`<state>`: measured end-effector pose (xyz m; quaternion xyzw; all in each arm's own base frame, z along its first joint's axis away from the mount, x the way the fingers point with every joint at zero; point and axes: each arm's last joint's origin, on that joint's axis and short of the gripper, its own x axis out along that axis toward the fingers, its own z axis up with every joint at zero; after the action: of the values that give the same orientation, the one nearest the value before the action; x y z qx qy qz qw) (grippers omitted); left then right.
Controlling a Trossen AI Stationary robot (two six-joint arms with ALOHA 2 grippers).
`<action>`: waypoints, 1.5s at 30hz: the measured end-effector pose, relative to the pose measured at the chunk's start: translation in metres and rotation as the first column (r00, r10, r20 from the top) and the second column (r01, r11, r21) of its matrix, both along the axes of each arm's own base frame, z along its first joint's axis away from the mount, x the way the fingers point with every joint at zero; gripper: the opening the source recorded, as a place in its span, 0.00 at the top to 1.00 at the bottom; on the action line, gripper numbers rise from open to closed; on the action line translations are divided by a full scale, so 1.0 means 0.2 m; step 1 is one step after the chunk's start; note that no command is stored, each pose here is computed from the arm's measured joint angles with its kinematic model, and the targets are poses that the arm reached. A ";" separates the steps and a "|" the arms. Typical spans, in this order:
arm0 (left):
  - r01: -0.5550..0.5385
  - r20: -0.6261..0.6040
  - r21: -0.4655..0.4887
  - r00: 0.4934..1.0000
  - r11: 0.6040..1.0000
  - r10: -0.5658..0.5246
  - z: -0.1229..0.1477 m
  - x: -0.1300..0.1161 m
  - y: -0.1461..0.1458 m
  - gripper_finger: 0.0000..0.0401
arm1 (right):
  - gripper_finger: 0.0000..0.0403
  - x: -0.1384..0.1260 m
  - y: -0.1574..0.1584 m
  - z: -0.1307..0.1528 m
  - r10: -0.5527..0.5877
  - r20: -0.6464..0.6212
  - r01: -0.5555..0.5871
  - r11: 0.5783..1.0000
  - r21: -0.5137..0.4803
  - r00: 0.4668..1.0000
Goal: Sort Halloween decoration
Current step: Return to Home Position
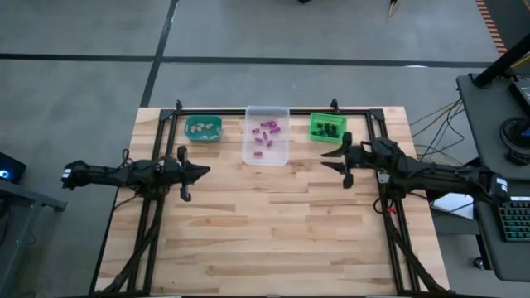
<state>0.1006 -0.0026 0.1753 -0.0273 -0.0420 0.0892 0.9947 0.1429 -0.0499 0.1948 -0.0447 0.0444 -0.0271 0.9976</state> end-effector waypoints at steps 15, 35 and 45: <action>-0.104 -0.074 0.002 0.992 0.995 0.104 -0.03 0.02 0.01 1.00 | 0.76 -0.20 0.07 -0.11 -0.088 0.116 0.077 0.993 0.090 0.989; -0.103 -0.137 0.017 0.985 0.995 0.104 -0.05 0.04 0.01 1.00 | 0.78 -0.20 0.09 -0.12 -0.159 0.125 0.090 0.895 0.436 0.979; -0.098 -0.165 0.023 0.981 0.995 0.100 -0.06 0.06 0.01 1.00 | 0.76 -0.23 0.18 -0.13 -0.148 0.133 0.117 0.969 0.217 0.980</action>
<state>0.1117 -0.0011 0.1637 -0.0104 0.0389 0.1401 0.9893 0.0960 -0.0135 0.1697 0.0650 -0.0244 -0.0922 0.9933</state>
